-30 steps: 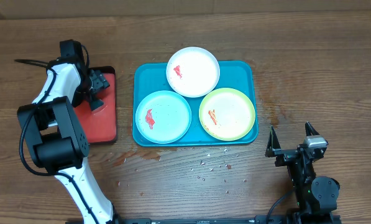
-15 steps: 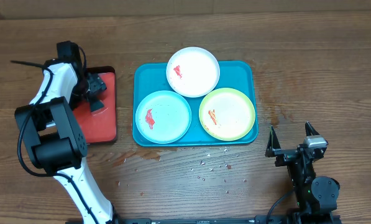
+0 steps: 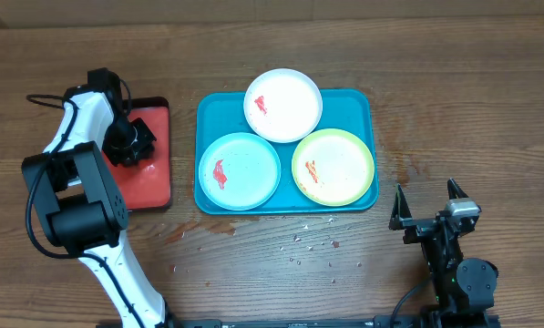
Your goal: Clean dirty plates on tray and stack at the side
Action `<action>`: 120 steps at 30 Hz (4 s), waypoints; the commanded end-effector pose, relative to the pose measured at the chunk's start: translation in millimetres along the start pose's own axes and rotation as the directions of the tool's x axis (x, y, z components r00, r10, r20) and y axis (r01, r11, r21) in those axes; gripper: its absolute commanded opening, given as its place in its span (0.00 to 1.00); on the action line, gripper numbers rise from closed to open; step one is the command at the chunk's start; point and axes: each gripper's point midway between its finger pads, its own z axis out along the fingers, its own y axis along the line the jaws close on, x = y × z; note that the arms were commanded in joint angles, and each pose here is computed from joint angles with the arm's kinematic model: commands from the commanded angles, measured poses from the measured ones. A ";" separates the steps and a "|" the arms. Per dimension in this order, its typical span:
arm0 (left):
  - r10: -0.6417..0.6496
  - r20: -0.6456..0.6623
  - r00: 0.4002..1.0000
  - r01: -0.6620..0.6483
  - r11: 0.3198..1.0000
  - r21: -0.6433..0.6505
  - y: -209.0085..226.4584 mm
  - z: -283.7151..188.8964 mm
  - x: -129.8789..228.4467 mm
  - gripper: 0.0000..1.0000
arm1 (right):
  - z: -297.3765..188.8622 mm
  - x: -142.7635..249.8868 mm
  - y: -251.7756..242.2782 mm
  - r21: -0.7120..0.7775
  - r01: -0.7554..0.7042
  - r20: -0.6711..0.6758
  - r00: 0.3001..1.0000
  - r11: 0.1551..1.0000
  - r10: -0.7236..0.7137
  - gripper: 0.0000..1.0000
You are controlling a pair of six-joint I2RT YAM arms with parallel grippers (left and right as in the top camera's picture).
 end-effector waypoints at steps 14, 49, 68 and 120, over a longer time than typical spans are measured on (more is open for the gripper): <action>0.009 0.069 0.998 -0.008 1.000 -0.021 -2.5 20.7 -17.3 1.00 | 0.2 1.8 -1.4 0.007 0.000 0.004 1.000 1.000 -0.001 1.00; 0.026 0.064 0.998 -0.025 1.000 -0.013 -10.1 -145.6 -18.3 0.04 | 0.2 1.8 -1.4 0.007 0.000 0.004 1.000 1.000 -0.001 1.00; 0.113 -0.091 0.989 -0.112 0.994 0.012 -3.5 -62.8 6.7 0.04 | 0.2 1.8 -1.4 0.007 0.000 0.004 1.000 1.000 -0.001 1.00; 0.468 0.105 0.878 -0.472 0.881 0.021 -165.2 -2.7 183.9 0.50 | 0.2 1.8 -1.4 0.007 0.000 0.004 1.000 1.000 -0.001 1.00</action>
